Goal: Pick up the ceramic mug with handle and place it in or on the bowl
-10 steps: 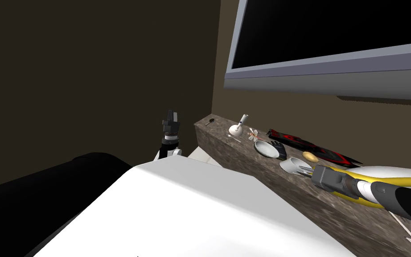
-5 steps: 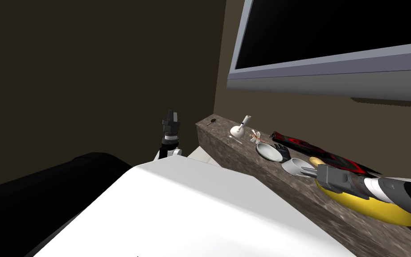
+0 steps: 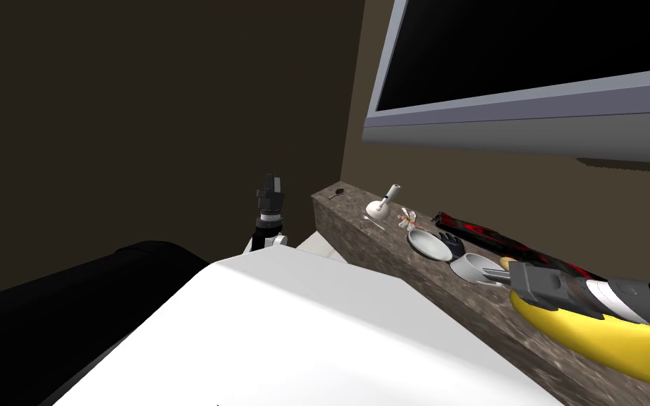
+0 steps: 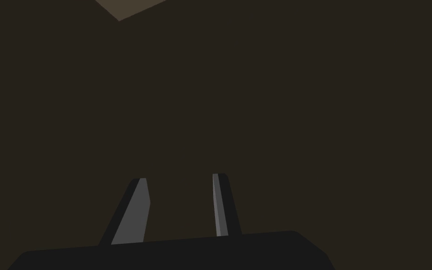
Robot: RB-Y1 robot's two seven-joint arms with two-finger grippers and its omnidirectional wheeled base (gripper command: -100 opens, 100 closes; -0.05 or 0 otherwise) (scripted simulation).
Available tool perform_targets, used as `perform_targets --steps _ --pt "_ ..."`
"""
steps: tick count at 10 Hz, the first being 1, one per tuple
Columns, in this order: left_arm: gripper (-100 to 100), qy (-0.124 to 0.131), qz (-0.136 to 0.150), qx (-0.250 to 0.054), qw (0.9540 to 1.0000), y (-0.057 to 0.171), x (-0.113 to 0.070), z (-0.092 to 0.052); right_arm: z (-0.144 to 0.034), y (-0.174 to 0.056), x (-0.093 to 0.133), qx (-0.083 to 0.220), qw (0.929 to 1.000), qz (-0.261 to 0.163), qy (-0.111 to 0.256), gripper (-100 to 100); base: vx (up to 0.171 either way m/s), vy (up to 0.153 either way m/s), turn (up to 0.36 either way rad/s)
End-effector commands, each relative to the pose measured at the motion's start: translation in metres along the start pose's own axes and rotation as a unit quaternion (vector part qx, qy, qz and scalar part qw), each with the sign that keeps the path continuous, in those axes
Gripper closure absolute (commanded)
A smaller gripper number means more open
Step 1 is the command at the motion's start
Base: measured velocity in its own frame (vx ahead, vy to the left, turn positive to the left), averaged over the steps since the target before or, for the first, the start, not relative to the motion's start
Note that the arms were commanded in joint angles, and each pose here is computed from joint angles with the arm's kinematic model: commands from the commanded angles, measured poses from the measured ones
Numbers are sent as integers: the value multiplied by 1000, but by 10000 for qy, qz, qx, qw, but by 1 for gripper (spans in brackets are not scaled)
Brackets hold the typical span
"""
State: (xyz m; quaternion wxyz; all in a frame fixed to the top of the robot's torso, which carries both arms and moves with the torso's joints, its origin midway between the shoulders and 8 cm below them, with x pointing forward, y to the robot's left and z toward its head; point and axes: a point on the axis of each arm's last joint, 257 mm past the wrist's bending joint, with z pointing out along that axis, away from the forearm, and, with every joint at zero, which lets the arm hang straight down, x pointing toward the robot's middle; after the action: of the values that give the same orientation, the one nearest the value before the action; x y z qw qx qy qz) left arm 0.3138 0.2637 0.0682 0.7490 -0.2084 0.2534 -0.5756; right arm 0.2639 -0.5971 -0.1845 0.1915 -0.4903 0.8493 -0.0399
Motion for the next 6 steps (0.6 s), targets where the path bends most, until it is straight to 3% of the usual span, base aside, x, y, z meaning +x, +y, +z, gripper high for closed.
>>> perform_targets --steps 1,6 --pt "0 0 0 0 10000 0 0 0 -5 -1 0 -171 9997 122 95 100 25 -40 140" --pt "0 0 0 0 10000 0 0 0 -22 -3 10 -662 9944 644 509 100 31 -24 132"
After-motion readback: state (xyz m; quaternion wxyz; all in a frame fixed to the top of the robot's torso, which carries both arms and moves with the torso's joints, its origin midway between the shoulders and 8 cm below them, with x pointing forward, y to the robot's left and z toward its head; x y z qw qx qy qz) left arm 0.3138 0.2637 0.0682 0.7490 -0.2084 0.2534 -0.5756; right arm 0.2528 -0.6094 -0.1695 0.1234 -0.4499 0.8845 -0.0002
